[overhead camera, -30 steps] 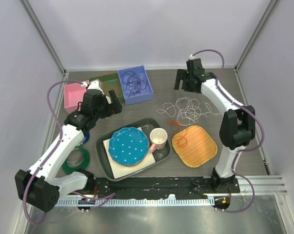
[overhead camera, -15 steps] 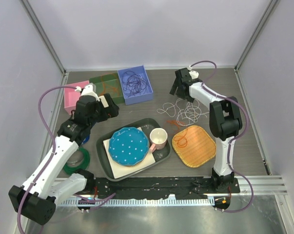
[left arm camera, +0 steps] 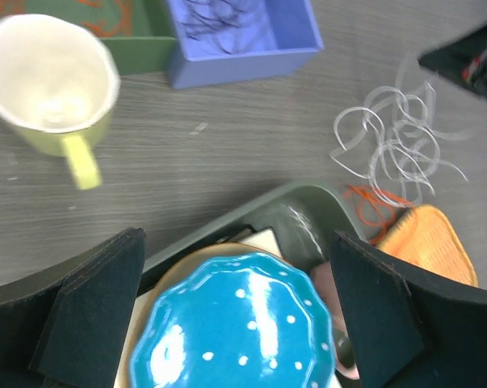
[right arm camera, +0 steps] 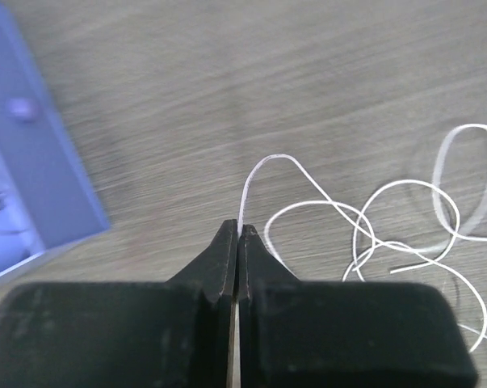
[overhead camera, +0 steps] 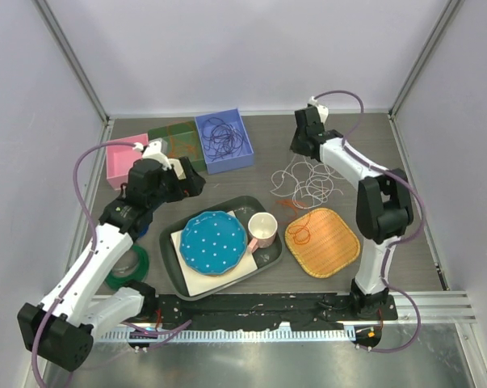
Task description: Untangle the cables
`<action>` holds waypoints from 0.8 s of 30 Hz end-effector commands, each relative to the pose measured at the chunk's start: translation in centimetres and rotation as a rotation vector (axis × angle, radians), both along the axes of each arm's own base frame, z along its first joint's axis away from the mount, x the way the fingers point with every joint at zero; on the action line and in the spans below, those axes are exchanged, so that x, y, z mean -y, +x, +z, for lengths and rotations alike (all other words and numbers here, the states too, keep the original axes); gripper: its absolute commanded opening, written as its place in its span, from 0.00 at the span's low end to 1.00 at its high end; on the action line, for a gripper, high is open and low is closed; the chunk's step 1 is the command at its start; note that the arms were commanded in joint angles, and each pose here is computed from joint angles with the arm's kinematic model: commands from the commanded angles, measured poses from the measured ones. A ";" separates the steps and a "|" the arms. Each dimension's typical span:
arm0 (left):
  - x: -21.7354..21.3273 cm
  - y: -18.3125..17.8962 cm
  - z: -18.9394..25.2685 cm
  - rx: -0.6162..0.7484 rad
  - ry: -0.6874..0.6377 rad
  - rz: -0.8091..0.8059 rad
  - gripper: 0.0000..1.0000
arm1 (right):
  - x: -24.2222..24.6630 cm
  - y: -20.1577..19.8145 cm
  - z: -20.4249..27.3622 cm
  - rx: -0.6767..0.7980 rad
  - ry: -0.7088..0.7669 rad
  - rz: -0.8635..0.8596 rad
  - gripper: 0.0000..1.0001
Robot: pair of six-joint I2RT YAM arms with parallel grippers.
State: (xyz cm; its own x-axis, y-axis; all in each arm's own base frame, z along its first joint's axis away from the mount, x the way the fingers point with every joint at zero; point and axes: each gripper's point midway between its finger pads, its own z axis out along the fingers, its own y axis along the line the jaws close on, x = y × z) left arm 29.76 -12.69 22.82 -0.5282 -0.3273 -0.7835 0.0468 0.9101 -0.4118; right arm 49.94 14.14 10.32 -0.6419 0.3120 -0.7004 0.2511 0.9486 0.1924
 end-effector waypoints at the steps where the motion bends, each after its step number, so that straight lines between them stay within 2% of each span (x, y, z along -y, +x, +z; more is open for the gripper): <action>1: 5.9 -0.5 1.9 0.095 -0.109 -0.340 1.00 | -2.9 -0.2 14.1 0.280 0.092 0.197 0.01; 2: 7.1 -0.5 3.1 0.144 -0.137 -0.408 1.00 | -3.1 -0.9 17.0 0.327 0.116 0.221 0.01; 4: 9.6 -1.8 4.1 0.185 -0.145 -0.547 1.00 | -4.6 -2.5 18.9 0.326 0.171 0.314 0.01; 9: 13.7 0.4 5.7 0.347 -0.021 -0.586 1.00 | -7.0 -6.0 24.8 0.398 0.320 0.472 0.01; 11: 15.0 1.4 8.3 0.441 -0.026 -0.602 1.00 | -7.5 -7.0 26.3 0.406 0.352 0.505 0.01; 12: 15.8 2.2 7.5 0.425 -0.019 -0.619 1.00 | -7.5 -7.7 26.9 0.404 0.359 0.515 0.01; 14: 16.8 3.6 9.2 0.469 -0.030 -0.622 1.00 | -7.6 -8.6 27.6 0.402 0.378 0.528 0.01; 16: 18.1 5.2 8.3 0.447 -0.025 -0.630 1.00 | -7.7 -9.7 28.7 0.426 0.392 0.546 0.01; 17: 18.9 5.6 9.4 0.472 -0.042 -0.652 1.00 | -7.8 -10.0 28.6 0.419 0.409 0.551 0.01; 20: 21.6 6.2 8.9 0.485 -0.069 -0.744 1.00 | -8.4 -11.4 29.5 0.429 0.462 0.586 0.01; 24: 23.6 7.6 8.7 0.527 -0.040 -0.729 1.00 | -9.0 -12.5 30.5 0.450 0.522 0.610 0.01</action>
State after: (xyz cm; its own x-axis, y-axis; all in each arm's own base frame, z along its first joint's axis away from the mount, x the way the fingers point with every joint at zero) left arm 36.78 -33.82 28.23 -0.3236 -0.0481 -0.9450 0.7393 0.6104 -0.2842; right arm 40.09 22.08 37.13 -0.5219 0.3144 -0.7930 -0.3805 0.7462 0.5462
